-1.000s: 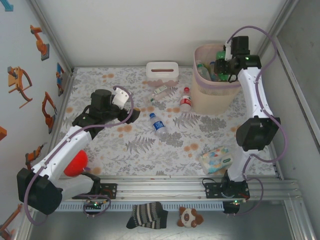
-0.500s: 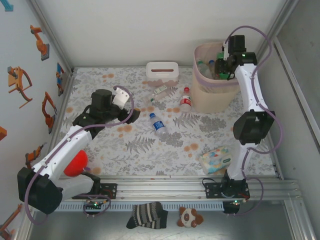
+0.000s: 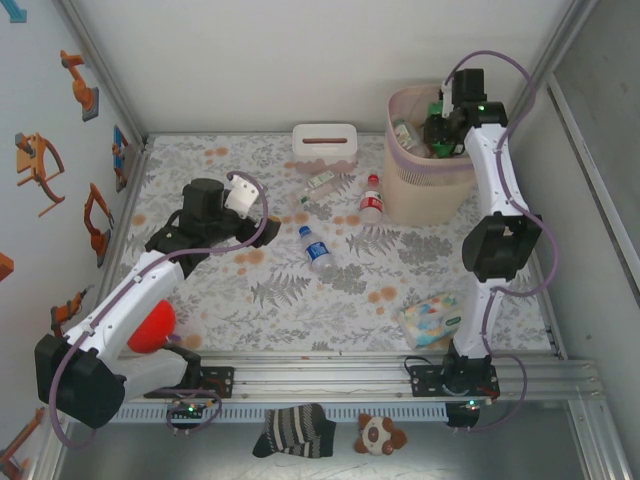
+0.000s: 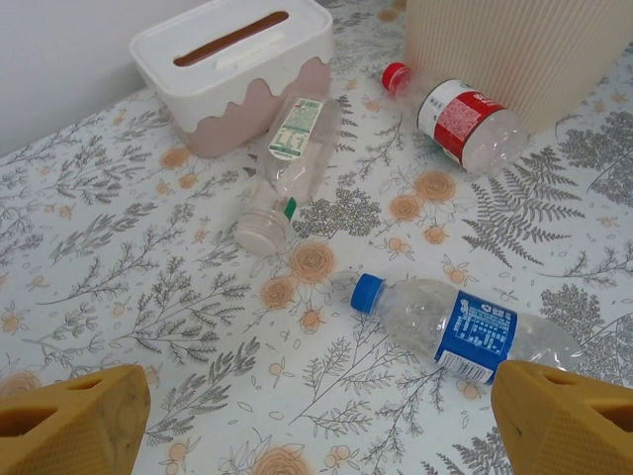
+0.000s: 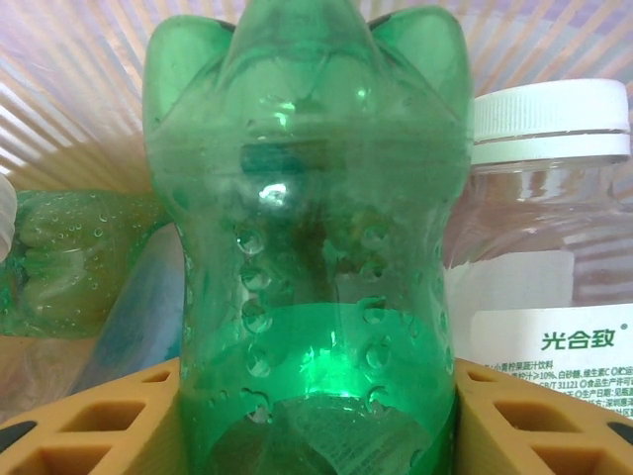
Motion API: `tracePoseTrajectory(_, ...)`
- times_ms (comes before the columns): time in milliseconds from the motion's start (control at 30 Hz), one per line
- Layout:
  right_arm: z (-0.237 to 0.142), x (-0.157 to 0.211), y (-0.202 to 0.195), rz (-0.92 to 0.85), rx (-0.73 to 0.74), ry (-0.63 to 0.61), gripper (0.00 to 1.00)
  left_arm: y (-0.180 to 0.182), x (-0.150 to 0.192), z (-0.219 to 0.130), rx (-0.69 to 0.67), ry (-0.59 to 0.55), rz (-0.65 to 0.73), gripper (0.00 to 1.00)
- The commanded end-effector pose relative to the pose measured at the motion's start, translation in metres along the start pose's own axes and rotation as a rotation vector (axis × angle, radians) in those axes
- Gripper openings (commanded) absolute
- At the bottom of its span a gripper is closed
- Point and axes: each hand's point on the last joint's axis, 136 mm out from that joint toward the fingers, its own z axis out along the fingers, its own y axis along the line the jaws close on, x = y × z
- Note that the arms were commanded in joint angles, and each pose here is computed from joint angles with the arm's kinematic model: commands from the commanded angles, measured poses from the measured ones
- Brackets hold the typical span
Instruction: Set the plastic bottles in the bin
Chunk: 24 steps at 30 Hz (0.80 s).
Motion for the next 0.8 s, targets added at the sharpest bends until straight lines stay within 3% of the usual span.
tracePoseTrajectory(0,0.02,0.048,-0.005,-0.006,0.017,0.186,0.62,-0.002,-0.009,-0.002,0.014,-0.014,0.006,0.89)
tracePoseTrajectory(133,-0.015,0.021,-0.006,0.006,0.016,0.095,0.7,-0.002,-0.009,-0.003,0.012,-0.017,0.007,0.89)
tracePoseTrajectory(300,-0.048,0.003,-0.003,0.022,-0.003,0.023,0.73,-0.001,-0.009,-0.004,0.009,-0.019,0.008,0.89)
tracePoseTrajectory(767,-0.107,-0.018,0.026,0.021,-0.089,-0.099,0.63,-0.002,-0.011,-0.004,0.012,-0.024,0.005,0.89)
